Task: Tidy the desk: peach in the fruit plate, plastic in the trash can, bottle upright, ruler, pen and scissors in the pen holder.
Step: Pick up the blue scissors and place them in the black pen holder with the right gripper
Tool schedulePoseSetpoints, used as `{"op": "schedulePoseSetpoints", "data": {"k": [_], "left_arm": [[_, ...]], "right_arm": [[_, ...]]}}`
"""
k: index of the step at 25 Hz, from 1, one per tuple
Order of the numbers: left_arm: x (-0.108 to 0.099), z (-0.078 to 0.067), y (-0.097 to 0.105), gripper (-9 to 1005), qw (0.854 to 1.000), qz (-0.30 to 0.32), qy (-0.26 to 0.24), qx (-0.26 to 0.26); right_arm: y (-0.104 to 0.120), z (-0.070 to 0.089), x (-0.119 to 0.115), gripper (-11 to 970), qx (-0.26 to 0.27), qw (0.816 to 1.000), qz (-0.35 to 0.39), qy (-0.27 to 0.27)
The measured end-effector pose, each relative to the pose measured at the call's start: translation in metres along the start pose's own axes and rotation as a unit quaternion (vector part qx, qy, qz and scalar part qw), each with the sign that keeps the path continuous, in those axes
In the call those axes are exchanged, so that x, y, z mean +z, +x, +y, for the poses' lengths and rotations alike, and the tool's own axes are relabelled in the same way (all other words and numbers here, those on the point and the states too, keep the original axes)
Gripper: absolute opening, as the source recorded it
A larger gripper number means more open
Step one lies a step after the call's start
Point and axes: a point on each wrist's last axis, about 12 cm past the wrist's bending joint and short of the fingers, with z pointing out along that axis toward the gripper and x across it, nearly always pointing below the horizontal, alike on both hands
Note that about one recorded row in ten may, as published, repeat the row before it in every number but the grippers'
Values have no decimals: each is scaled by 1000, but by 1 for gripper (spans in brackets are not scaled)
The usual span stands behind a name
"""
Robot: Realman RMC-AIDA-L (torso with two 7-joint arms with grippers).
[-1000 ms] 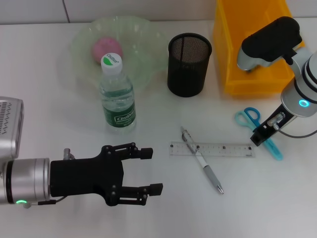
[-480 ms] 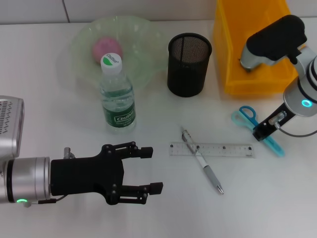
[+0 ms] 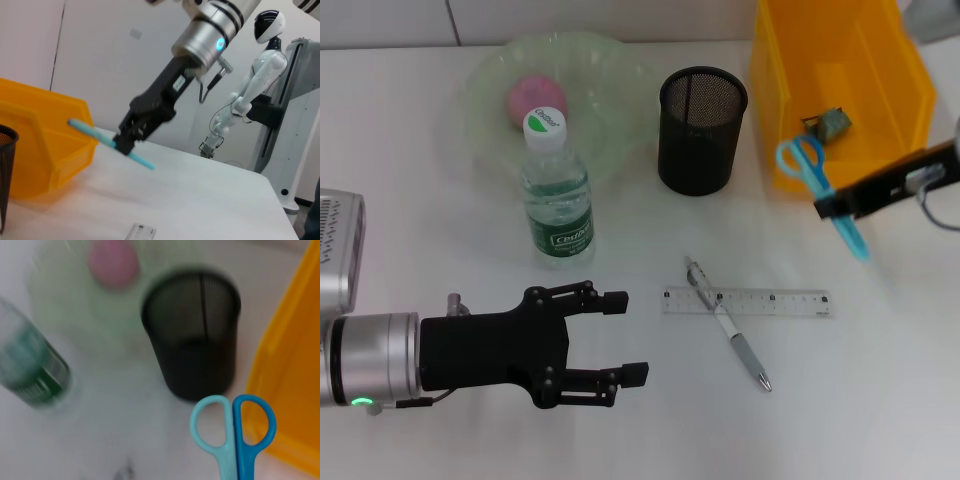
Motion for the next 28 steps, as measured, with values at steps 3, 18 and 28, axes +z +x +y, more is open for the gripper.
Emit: {"op": "schedulePoseSetpoints", "data": {"k": [3, 18, 28], "left_arm": [[0, 0, 0, 843, 1000, -1, -1, 0], [1, 2, -6, 843, 1000, -15, -1, 5], [-2, 3, -7, 843, 999, -37, -18, 8]], "right_arm": [[-1, -5, -9, 235, -2, 998, -43, -38], [9, -31, 64, 277, -16, 886, -435, -161], [9, -25, 102, 304, -23, 896, -434, -98]]}}
